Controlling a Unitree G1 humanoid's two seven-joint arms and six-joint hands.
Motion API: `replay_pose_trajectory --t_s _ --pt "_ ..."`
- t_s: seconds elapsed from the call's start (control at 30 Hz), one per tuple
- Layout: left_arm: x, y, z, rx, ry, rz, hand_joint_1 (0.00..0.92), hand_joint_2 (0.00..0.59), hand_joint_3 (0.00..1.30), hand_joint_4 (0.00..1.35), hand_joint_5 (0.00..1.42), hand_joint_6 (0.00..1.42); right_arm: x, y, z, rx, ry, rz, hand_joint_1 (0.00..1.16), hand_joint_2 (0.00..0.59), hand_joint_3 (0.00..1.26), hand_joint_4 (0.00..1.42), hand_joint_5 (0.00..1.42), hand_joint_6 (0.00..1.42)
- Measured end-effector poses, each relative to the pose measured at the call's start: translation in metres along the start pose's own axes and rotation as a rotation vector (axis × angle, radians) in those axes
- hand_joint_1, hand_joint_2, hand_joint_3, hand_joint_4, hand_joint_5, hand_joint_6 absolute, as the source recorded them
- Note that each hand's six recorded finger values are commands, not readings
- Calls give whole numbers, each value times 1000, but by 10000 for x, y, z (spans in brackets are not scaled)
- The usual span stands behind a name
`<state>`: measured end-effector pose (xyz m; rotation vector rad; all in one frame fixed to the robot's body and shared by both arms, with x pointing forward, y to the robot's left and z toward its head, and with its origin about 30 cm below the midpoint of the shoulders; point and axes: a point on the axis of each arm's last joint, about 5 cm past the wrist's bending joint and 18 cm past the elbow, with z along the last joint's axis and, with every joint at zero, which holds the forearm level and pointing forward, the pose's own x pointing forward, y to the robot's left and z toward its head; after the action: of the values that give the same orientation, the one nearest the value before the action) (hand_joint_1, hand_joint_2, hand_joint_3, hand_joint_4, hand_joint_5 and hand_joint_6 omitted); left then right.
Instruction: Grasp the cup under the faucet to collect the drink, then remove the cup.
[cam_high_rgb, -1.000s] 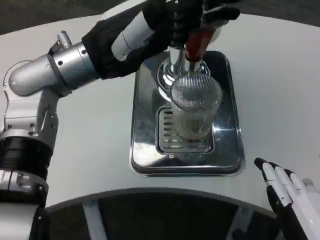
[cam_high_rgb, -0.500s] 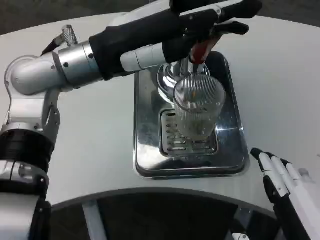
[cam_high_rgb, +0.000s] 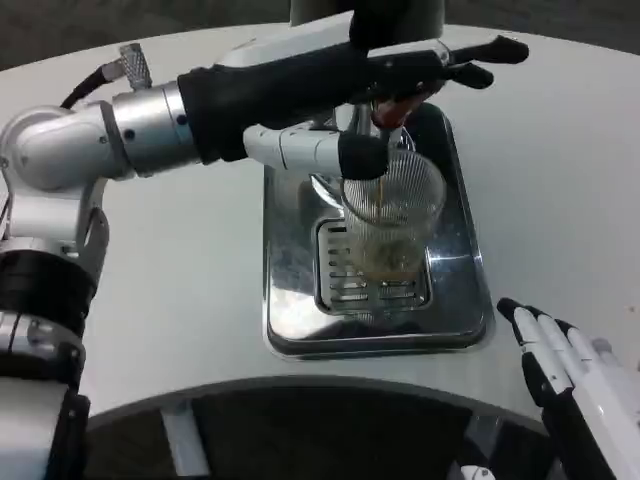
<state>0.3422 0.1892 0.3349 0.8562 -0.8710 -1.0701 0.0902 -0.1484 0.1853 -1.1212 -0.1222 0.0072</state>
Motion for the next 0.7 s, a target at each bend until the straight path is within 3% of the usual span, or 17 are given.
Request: replay_pose_trajectory --t_s 0.27,0.5,0.7 --pt "-39 7 14 43 14 0 0 35 67 0 74 0 112 12 -18 25 -2 -38 607 363 4 0 0 0" --pt "-59 12 14 50 27 1 0 37 67 0 74 0 241 7 -30 63 -8 -101 593 307 5 0 0 0" --pt "-71 15 14 54 40 -2 0 37 67 0 74 0 391 68 -47 124 -10 -136 575 280 1 0 0 0"
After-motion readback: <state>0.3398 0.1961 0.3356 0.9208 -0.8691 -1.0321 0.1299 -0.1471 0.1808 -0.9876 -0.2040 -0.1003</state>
